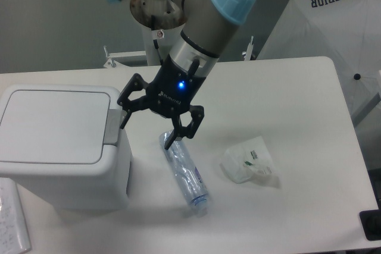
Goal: Open the trash can
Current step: 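Push the lid edge with the gripper to flip the lid up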
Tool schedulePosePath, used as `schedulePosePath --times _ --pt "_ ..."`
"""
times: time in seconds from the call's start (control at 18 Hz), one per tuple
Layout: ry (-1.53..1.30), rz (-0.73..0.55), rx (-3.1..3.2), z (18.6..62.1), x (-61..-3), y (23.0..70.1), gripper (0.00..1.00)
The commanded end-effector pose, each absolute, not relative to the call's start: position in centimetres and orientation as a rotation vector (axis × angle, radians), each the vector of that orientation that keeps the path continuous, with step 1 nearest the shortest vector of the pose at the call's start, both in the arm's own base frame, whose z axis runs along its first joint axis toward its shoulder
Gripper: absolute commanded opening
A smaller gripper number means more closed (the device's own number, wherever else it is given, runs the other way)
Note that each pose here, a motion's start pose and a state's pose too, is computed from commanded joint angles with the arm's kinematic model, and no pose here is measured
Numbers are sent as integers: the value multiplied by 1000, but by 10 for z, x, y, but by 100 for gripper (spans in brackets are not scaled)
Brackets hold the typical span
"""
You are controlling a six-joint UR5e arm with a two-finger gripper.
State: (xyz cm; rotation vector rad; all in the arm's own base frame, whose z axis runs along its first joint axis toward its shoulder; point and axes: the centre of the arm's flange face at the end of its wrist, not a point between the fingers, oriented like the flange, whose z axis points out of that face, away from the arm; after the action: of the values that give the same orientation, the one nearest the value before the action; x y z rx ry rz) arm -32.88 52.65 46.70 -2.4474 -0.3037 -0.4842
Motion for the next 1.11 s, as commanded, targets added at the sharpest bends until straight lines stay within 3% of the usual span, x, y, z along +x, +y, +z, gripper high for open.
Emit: schedulePosePath --times 1.11 --pt "-313 -506 -2466 450 -330 531 100"
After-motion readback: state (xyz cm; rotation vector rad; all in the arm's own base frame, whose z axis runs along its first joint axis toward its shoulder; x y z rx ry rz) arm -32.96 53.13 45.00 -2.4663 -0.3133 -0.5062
